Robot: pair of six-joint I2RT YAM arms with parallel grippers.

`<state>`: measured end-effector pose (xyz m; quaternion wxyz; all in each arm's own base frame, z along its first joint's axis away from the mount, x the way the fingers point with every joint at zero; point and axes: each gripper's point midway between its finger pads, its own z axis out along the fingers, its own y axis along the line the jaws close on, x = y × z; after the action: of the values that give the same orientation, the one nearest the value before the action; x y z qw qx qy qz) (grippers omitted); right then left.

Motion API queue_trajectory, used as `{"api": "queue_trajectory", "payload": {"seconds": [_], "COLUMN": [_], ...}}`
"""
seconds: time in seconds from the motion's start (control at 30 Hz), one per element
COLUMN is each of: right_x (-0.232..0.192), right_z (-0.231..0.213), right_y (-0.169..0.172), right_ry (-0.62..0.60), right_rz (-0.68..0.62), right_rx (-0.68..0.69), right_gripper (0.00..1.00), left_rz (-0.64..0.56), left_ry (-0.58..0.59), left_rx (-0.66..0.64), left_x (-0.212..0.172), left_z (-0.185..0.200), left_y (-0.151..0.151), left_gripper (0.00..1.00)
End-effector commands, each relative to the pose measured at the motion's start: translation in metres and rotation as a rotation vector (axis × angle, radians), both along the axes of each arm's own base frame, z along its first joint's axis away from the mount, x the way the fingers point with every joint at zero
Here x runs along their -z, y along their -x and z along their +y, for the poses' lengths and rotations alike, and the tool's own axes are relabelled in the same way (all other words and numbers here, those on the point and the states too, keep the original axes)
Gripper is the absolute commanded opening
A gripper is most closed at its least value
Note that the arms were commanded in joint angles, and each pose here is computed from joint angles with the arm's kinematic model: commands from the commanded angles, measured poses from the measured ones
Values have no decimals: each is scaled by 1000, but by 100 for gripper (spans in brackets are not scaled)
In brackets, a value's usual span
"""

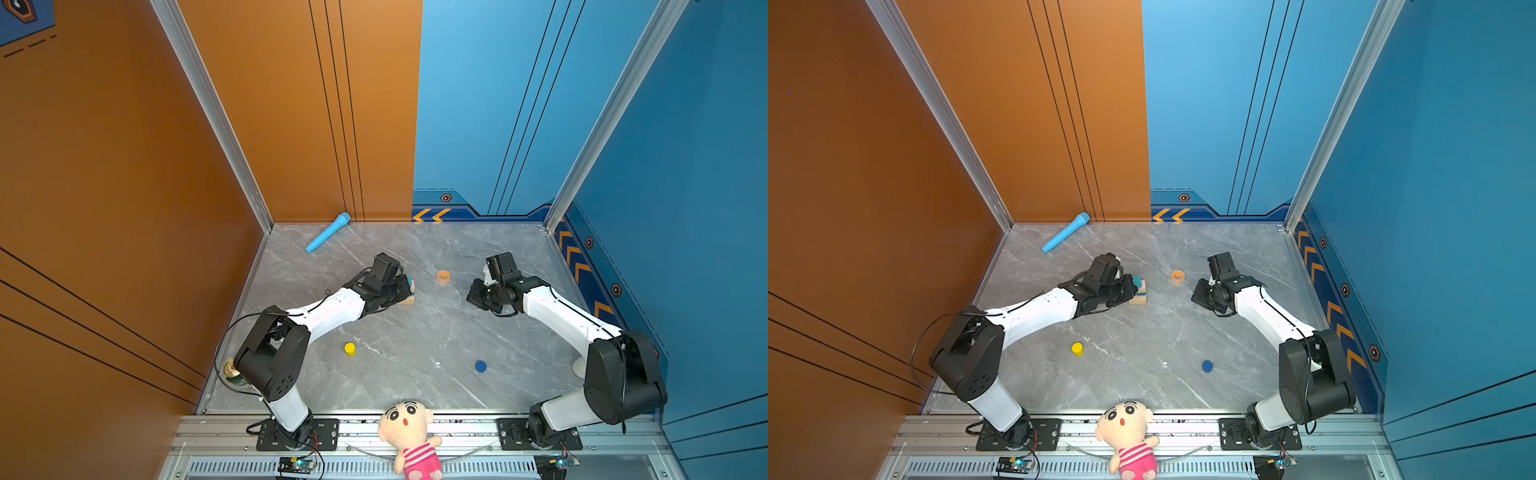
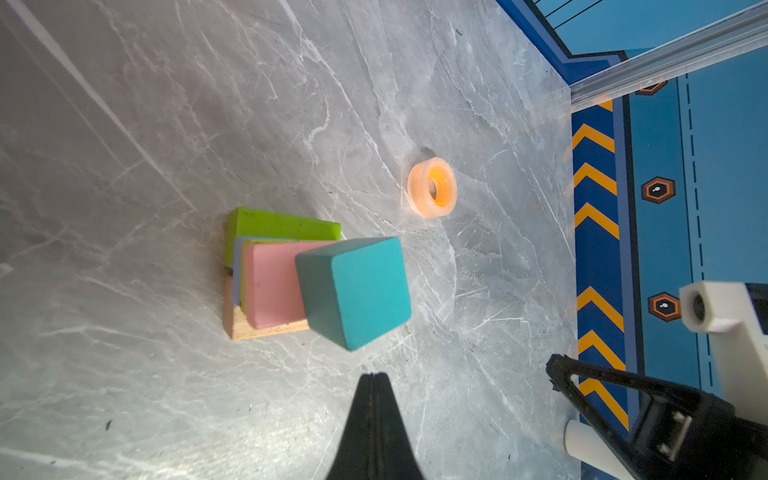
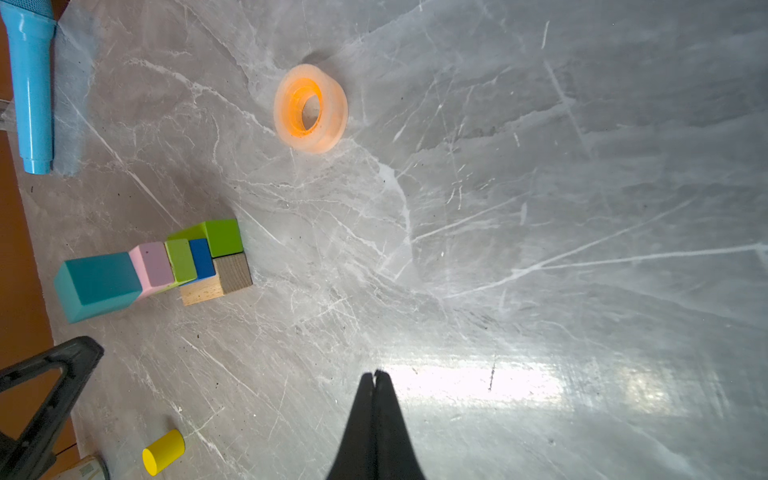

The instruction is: Build the wood block tower

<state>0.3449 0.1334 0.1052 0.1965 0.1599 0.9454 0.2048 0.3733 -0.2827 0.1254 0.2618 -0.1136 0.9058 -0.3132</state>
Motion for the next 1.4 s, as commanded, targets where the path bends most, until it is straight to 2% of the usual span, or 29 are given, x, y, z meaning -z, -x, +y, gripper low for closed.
{"api": "queue_trajectory", "payload": {"seconds": [0.0, 1.37], "right_x": [2, 1], "right_z": [-3, -4], "right_y": [0, 0], "right_ry": [-2, -1], "right_rz": [-3, -3], "right_rx": [-1, 6], "right_gripper": [1, 1], "left_rz": [2, -5], "left_ry": [-48, -120], "left_rx": [0, 8], "left_x": [3, 10], "left_z": [2, 7], "left_y": [0, -16], "left_gripper": [0, 0]}}
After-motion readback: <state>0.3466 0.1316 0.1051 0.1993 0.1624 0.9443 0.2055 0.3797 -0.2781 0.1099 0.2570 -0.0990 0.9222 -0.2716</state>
